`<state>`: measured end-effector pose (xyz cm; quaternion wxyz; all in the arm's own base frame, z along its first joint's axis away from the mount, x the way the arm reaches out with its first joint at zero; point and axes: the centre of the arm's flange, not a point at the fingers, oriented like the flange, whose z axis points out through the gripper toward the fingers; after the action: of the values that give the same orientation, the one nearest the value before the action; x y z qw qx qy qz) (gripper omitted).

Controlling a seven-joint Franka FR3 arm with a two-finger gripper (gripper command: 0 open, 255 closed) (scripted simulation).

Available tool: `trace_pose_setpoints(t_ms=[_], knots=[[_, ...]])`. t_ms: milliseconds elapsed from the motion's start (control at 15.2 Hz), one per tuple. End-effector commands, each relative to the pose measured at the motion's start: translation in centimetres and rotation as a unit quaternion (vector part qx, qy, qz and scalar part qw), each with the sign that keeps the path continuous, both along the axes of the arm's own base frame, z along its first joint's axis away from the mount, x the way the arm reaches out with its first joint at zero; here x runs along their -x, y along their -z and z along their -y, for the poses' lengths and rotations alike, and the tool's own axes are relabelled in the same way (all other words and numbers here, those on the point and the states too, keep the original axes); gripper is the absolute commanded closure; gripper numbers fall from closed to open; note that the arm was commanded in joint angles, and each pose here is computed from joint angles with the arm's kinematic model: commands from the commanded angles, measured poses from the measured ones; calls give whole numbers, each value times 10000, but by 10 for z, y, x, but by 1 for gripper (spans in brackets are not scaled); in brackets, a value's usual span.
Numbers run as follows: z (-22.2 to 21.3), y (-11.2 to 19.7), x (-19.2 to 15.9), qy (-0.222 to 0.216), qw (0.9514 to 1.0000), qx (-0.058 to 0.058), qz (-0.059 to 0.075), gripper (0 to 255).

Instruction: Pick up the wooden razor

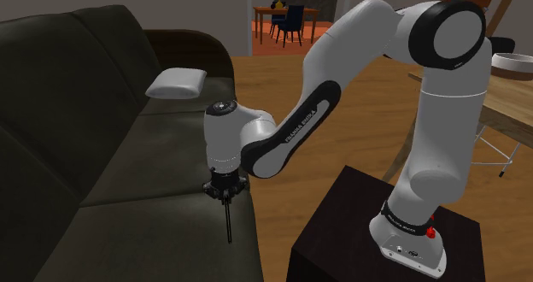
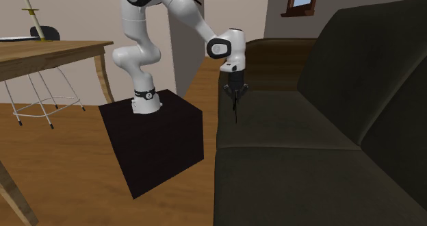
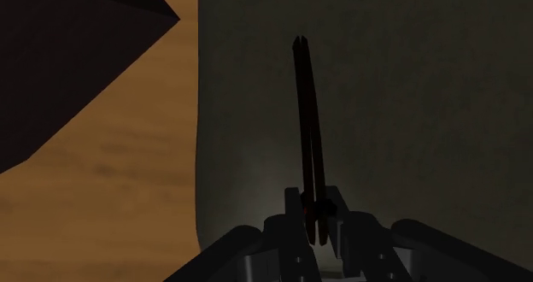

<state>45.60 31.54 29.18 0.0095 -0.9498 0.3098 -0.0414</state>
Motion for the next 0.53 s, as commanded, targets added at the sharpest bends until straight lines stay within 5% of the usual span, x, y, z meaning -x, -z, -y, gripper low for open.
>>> trace_pose_setpoints(t_ms=[0, 462], knots=[[-1, -11, 0, 0, 10000, -1, -2, 255], [-1, -48, 0, 0, 10000, -1, -2, 255]])
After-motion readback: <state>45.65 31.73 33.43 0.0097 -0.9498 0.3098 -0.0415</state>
